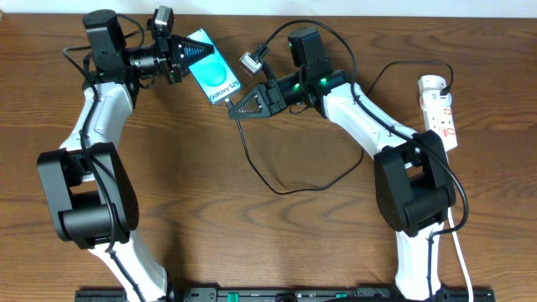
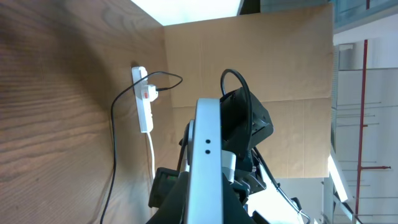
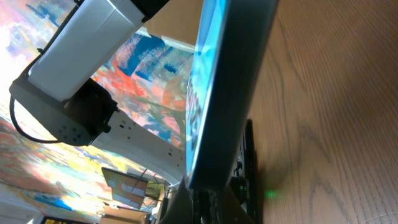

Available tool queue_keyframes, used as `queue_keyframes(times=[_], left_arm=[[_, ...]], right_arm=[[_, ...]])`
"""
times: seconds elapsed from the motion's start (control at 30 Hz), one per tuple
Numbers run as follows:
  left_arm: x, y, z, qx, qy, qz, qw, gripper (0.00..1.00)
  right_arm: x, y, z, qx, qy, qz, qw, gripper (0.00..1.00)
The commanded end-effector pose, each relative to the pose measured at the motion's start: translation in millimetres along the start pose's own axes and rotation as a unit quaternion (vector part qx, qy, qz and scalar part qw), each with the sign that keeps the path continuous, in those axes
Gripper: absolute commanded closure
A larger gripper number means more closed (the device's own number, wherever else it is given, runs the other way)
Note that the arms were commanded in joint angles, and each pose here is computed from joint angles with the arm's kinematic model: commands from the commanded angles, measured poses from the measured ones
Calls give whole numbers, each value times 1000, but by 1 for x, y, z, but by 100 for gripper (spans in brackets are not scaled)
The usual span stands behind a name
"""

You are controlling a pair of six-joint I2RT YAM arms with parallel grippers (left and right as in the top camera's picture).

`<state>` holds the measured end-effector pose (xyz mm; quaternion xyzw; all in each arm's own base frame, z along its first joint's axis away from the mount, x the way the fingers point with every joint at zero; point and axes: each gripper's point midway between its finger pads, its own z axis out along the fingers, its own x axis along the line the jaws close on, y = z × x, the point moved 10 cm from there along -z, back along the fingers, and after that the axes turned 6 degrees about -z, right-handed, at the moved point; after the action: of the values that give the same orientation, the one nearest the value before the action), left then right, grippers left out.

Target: Plug charger to phone and switch on socket

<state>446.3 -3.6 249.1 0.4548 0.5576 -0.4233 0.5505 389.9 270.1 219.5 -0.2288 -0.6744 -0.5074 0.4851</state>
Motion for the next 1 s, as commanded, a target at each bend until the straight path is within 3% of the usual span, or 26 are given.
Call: queue_keyframes(times=[0.0, 0.97], left_arm=[[-13, -4, -2, 13, -8, 16, 1000, 93], [-15, -3, -2, 13, -9, 32, 999, 93]], right_arm=[[3, 3, -2, 0, 4, -5, 1000, 99], [2, 4, -10, -7, 0, -5, 1000, 99]])
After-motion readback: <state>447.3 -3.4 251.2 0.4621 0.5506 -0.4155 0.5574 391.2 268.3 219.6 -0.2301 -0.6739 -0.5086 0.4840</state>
